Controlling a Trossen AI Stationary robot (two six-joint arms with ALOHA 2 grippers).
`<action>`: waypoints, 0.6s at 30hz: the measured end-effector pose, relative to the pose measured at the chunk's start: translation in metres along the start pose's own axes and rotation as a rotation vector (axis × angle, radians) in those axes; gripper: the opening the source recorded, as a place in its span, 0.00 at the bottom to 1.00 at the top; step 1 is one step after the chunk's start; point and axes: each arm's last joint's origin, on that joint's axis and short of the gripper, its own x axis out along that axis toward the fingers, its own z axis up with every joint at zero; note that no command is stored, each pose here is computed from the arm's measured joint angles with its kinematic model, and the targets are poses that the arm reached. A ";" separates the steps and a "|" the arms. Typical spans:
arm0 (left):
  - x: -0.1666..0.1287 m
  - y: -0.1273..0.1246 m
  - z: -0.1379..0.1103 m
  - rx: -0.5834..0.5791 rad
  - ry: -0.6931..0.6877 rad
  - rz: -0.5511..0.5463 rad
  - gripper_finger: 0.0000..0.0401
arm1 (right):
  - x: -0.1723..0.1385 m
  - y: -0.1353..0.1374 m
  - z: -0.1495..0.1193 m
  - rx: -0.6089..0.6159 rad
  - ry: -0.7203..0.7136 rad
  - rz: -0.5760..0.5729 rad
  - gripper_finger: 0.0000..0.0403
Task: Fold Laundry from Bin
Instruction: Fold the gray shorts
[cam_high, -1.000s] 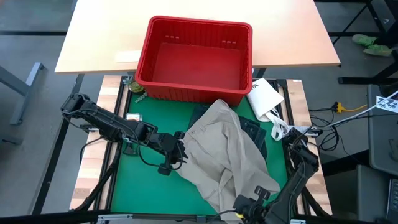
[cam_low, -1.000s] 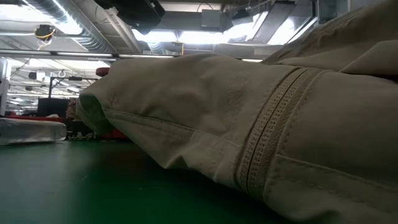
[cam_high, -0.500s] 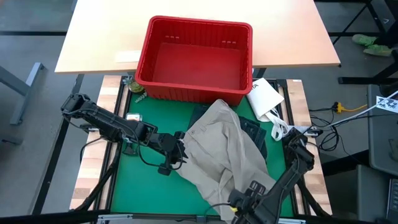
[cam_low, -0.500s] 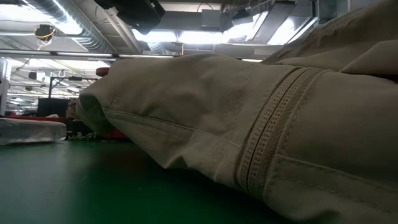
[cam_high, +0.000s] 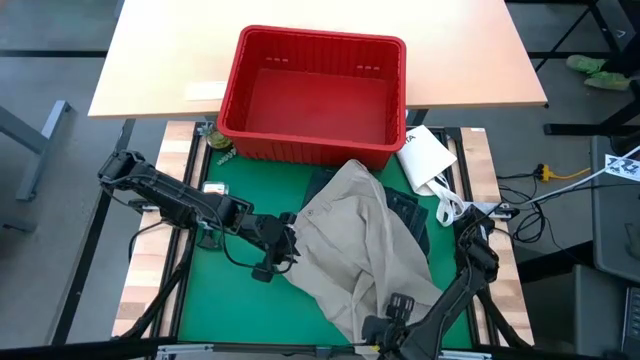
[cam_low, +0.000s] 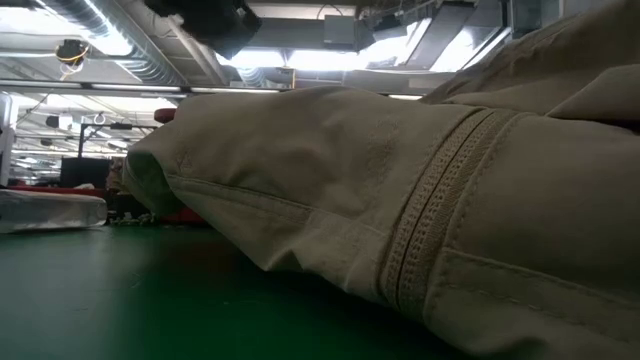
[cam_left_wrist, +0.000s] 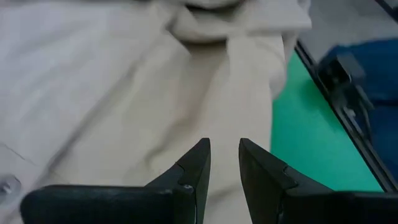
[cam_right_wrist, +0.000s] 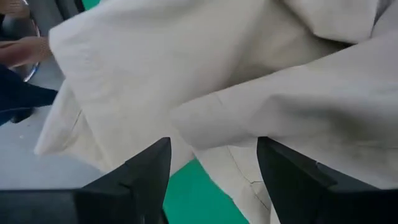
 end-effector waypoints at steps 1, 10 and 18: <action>0.000 -0.001 -0.002 0.002 0.023 -0.008 0.20 | 0.001 0.000 0.001 -0.002 -0.008 -0.010 0.59; -0.002 -0.009 -0.032 -0.058 0.298 0.014 0.20 | 0.013 0.006 0.000 -0.029 0.044 -0.015 0.59; 0.017 0.003 -0.067 -0.136 0.275 0.227 0.20 | 0.013 0.006 0.000 -0.036 0.047 -0.013 0.59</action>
